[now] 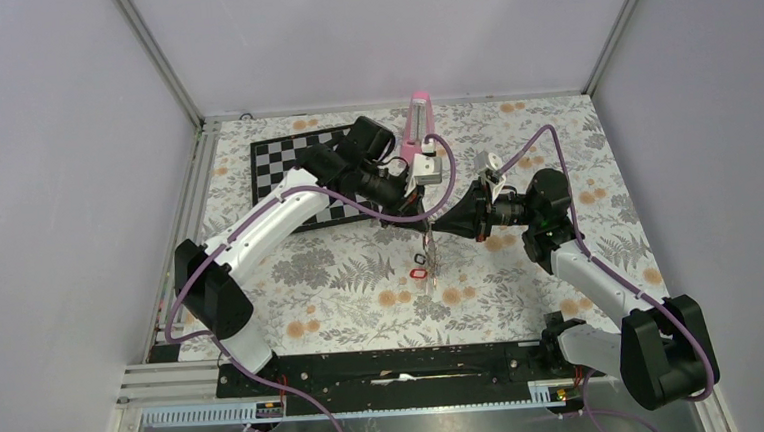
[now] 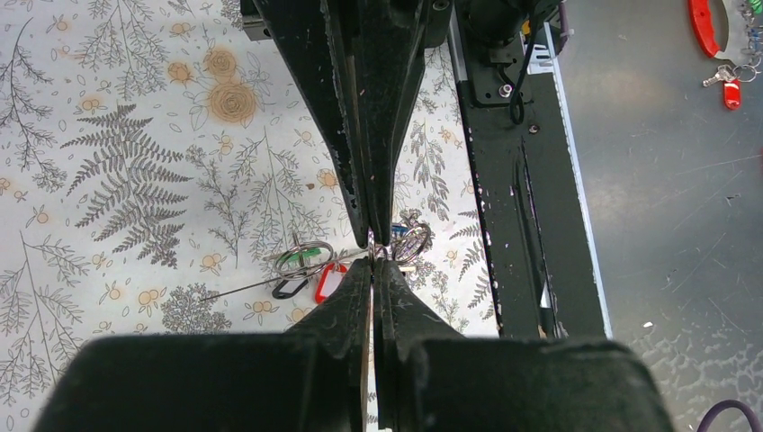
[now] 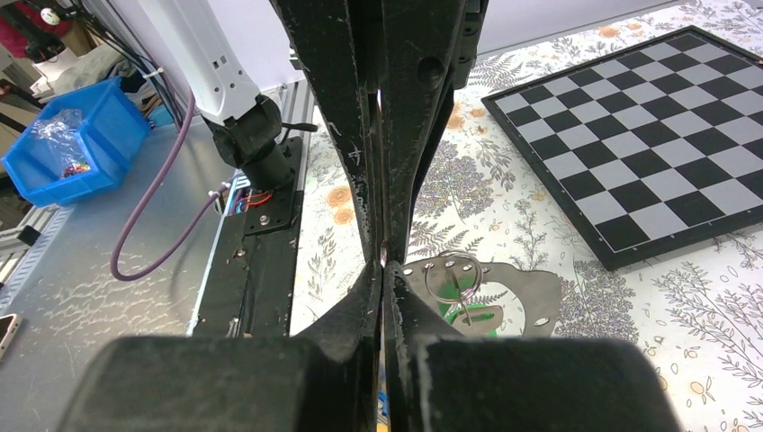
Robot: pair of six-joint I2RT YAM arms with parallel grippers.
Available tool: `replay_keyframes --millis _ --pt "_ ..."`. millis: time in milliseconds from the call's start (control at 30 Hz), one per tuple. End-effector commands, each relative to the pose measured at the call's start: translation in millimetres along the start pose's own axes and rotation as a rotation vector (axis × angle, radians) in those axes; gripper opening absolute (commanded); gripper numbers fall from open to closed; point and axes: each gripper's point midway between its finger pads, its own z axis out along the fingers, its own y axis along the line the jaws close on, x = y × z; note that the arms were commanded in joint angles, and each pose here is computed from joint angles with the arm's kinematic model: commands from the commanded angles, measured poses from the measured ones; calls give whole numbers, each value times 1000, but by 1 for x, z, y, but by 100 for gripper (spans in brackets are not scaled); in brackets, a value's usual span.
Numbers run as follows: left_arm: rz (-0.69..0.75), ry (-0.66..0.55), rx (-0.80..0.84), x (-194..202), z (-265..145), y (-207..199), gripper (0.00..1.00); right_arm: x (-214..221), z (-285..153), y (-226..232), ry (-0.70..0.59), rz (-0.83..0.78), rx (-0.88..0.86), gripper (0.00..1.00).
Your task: Put the keys on the keyring
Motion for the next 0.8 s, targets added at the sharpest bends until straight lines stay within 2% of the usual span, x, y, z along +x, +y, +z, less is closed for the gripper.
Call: replay_keyframes --millis 0,133,333,500,767 --pt "62 -35 -32 -16 -8 3 0 -18 0 -2 -21 -83 12 6" --pt "119 24 -150 -11 -18 14 0 -20 -3 -5 -16 -89 28 24" --pt "261 174 -282 -9 -33 16 0 -20 -5 -7 -15 -89 35 43" --pt "308 318 -329 -10 -38 14 0 -17 -5 -8 -11 -88 34 49" --pt "335 586 -360 2 -45 11 0 -13 -5 -9 -9 -81 32 51"
